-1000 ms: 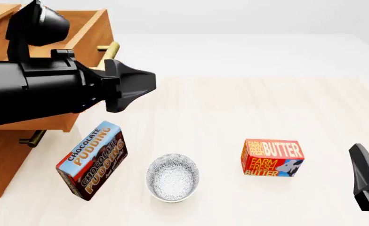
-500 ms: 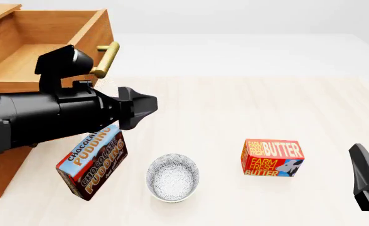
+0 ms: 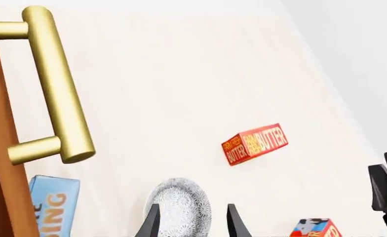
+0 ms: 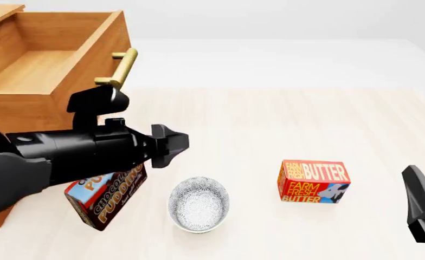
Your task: Put the bowl in the top drawer of the cabinet.
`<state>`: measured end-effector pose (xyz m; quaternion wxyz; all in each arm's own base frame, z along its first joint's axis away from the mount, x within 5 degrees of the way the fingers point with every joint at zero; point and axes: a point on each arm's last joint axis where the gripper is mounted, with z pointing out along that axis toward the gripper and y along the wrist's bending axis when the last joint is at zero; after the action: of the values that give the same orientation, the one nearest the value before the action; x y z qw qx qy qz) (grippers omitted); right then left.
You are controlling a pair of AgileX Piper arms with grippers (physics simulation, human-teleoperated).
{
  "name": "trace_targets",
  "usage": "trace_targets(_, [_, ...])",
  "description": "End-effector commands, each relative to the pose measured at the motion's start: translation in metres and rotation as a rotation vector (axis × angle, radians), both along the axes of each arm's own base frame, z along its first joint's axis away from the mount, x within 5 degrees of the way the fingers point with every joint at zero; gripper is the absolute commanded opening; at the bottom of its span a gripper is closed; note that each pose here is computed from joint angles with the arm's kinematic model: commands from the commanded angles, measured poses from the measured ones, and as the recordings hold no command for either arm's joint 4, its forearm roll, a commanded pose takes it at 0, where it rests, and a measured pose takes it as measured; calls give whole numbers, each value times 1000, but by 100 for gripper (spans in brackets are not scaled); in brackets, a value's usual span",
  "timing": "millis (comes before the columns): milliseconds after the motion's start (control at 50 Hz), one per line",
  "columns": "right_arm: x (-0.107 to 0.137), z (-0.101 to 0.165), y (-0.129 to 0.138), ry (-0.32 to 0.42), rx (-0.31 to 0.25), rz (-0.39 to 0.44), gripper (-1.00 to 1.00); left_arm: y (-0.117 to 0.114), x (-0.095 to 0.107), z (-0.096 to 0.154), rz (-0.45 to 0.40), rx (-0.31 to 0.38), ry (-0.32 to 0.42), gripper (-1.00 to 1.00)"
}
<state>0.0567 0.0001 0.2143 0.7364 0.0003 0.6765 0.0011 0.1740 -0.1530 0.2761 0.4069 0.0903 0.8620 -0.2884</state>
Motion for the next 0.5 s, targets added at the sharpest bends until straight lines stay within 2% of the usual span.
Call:
trace_targets(20, [0,0,0,0,0,0,100,-5,3,-14,-1,11,31,100])
trace_targets(500, [0,0,0,0,0,0,100,-8,8,-39,16,27,78,100])
